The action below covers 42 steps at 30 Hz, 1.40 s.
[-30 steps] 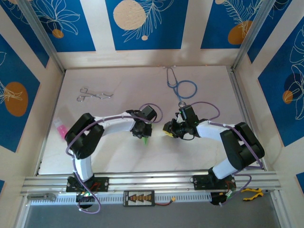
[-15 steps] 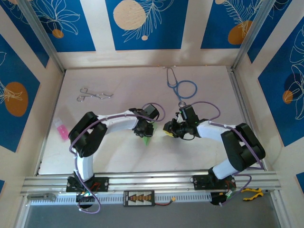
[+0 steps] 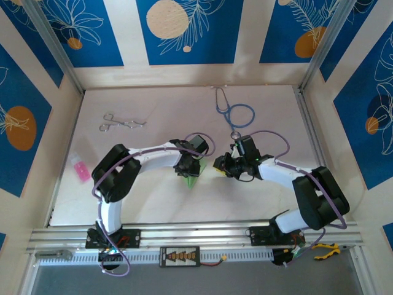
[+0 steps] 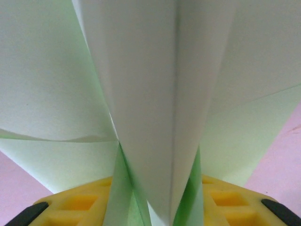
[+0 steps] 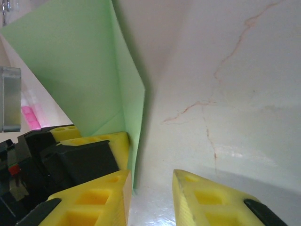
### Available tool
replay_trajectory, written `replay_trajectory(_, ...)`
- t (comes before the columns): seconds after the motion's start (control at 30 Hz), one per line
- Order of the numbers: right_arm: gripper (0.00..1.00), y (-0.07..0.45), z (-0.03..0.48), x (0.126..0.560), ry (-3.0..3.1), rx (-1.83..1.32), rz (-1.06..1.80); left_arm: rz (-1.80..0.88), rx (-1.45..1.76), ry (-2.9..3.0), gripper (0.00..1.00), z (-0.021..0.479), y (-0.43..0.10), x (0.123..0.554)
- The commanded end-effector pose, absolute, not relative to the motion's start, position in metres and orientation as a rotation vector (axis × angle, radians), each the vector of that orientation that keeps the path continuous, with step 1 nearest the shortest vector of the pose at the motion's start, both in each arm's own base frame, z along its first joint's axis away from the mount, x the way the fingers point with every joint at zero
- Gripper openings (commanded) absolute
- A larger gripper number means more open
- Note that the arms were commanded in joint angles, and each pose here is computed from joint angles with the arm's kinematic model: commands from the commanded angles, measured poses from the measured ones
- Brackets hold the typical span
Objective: Fold a paper plane with a square sheet of paper (pick it up from the middle)
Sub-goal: Move a paper plane to the center of the table.
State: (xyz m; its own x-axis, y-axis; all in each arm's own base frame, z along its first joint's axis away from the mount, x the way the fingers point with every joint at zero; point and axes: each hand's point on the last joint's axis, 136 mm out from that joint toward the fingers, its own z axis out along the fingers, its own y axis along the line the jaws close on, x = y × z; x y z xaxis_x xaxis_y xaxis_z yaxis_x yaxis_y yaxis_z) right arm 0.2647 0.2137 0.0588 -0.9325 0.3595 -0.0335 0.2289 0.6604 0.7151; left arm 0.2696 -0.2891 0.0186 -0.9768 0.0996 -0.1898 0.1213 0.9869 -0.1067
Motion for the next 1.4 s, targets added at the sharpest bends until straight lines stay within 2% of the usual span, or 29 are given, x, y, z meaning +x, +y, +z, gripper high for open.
replay_trajectory(0.0,0.3,0.207,0.063,0.26,2.705,0.467,1.111,-0.057,0.073,2.954,0.39,0.005,-0.276,0.272)
replay_trajectory(0.1,0.3,0.203,0.066,0.26,2.698,0.462,1.11,-0.089,0.047,2.925,0.39,0.014,-0.28,0.276)
replay_trajectory(0.2,0.3,0.2,0.069,0.261,2.689,0.454,1.121,-0.117,0.026,2.896,0.45,0.025,-0.283,0.279)
replay_trajectory(0.87,0.31,0.185,0.082,0.261,2.651,0.463,1.129,-0.197,-0.014,2.794,0.52,0.071,-0.286,0.288)
replay_trajectory(1.07,0.32,0.173,0.096,0.265,2.59,0.405,1.068,-0.228,0.002,2.656,0.55,0.115,-0.275,0.295)
replay_trajectory(1.23,0.41,0.148,0.128,0.271,2.468,0.306,0.907,-0.229,0.031,2.456,0.67,0.163,-0.251,0.303)
replay_trajectory(1.37,0.51,0.113,0.154,0.28,2.328,0.258,0.651,-0.186,0.026,2.322,0.74,0.183,-0.219,0.304)
